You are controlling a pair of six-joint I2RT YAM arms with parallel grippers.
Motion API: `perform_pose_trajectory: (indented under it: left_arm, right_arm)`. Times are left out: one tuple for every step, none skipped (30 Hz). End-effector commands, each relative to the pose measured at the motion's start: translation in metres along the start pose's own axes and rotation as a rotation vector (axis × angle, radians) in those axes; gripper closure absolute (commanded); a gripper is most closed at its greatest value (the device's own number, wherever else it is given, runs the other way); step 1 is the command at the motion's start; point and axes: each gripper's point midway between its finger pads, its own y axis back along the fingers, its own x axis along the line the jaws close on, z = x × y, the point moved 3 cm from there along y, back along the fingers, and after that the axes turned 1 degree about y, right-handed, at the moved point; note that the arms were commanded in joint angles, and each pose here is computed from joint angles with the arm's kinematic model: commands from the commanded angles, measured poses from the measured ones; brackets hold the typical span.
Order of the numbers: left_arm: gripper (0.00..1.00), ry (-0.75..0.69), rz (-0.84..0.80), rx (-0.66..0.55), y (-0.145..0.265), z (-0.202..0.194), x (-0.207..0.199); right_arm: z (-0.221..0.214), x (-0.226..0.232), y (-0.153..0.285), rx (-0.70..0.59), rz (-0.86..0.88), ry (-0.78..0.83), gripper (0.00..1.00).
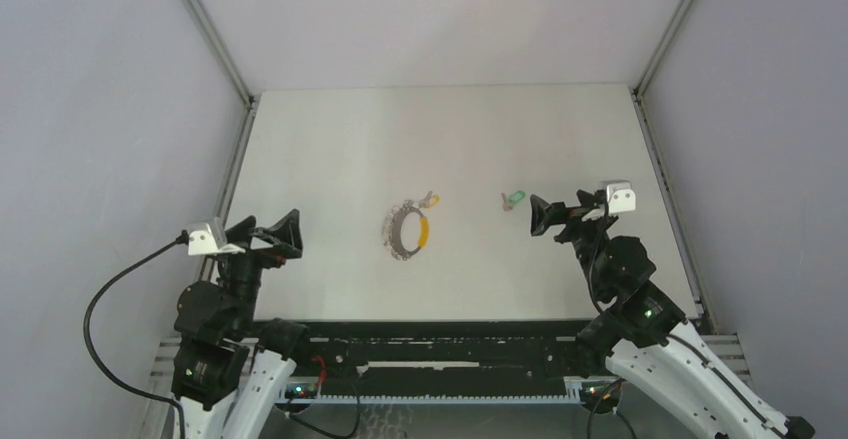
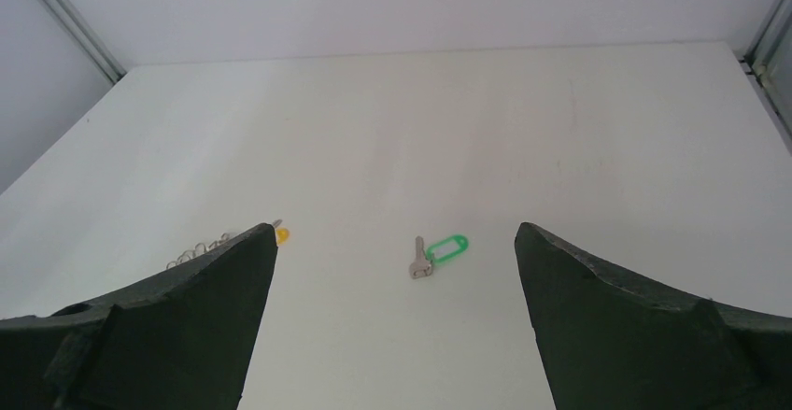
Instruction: Put the keys on the keyring
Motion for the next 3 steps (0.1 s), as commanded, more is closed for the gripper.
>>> perform_pose_trajectory:
  left_arm:
    - [0.00, -0.030, 0.011, -0.012, -0.0009, 0.0030, 0.0023]
    - [0.00, -0.030, 0.011, -0.013, -0.0007, 0.0033, 0.0023]
    - [0.00, -0.030, 0.012, -0.014, -0.0005, 0.0033, 0.0025]
  right_arm:
    - [0.0124, 0.0018, 0.0023, -0.038, 0.023, 0.003, 0.00]
    - [0.0128, 0.0023, 0.0024, -0.040, 0.027, 0.005, 0.00]
    - [0.0132, 0.0021, 0.0024, -0.039, 0.025, 0.005, 0.00]
